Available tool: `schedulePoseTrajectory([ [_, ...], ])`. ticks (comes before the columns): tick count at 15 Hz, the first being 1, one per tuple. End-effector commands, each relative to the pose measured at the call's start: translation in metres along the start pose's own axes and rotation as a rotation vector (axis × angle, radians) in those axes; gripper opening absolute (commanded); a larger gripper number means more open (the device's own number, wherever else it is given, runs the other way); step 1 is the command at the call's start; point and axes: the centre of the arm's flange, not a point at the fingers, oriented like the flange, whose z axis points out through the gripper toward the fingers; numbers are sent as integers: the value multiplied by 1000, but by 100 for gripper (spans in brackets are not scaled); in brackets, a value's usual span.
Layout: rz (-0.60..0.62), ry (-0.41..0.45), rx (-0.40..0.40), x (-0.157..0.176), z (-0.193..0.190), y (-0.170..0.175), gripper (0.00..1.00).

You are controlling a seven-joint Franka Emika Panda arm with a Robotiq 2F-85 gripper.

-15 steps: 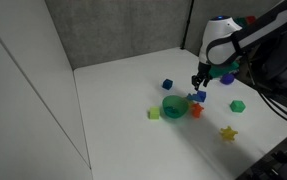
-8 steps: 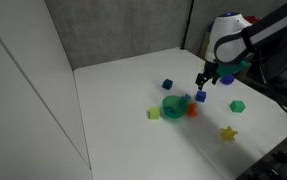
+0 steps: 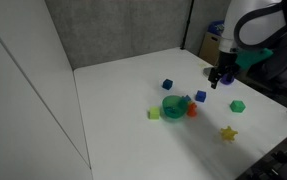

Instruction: Remove the light blue elephant from the bowl and put it on the table

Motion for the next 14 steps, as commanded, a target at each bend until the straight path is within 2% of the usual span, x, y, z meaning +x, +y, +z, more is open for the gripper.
schedulePoseTrajectory([
  [1,-36,6,55,-45,-37,2,100],
  [5,-31,52,87,-59,-79,-5,100],
  [10,-1,27,66,-67,-134,-8,100],
  [13,-10,5,36,-74,-141,-9,100],
  [14,-17,22,59,-71,-133,-9,100],
])
